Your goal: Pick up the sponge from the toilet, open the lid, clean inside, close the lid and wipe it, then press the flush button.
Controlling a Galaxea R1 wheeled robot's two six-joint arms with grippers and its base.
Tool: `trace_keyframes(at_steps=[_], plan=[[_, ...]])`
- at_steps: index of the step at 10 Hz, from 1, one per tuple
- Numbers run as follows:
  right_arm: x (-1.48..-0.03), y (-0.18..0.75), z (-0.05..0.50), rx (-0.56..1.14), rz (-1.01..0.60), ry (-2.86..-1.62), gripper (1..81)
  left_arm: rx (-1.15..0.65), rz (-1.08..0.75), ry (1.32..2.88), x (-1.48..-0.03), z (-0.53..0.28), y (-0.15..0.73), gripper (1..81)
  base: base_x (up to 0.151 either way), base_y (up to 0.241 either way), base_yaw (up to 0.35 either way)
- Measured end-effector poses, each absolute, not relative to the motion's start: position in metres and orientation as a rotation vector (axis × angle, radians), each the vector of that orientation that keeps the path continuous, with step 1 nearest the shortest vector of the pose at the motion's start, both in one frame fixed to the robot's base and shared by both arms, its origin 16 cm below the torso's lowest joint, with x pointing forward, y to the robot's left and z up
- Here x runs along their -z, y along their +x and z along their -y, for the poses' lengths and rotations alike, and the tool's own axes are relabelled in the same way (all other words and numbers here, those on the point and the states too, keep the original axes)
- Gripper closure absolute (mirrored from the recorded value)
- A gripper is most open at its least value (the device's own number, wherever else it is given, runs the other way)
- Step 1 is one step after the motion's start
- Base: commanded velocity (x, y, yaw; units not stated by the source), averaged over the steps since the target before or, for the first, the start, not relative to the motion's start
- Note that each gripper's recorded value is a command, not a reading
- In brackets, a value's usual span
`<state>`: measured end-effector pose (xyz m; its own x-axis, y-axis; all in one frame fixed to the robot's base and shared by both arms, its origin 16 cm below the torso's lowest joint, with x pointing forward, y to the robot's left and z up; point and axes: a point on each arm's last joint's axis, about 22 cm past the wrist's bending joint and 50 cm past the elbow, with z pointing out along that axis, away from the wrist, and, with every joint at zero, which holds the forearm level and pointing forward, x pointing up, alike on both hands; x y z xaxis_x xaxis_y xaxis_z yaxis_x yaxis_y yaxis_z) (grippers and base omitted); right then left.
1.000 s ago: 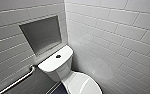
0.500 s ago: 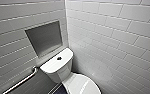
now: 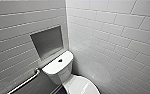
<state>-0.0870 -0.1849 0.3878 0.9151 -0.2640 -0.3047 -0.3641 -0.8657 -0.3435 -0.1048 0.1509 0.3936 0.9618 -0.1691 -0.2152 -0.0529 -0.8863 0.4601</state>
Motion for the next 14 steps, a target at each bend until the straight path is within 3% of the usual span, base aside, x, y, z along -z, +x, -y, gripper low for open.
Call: trace_keyframes(at_steps=[4,14], plan=[[-0.397,-0.081,0.185,-0.244,-0.43,-2.701,81.1,0.253,0.187,2.676,-0.403,-0.157,-0.102,1.0,0.0,0.0,0.0],[-0.433,-0.151,0.187,-0.318,-0.444,-2.708,81.1,0.337,0.174,2.684,-0.439,-0.154,-0.175,1.0,0.0,0.0,0.0]])
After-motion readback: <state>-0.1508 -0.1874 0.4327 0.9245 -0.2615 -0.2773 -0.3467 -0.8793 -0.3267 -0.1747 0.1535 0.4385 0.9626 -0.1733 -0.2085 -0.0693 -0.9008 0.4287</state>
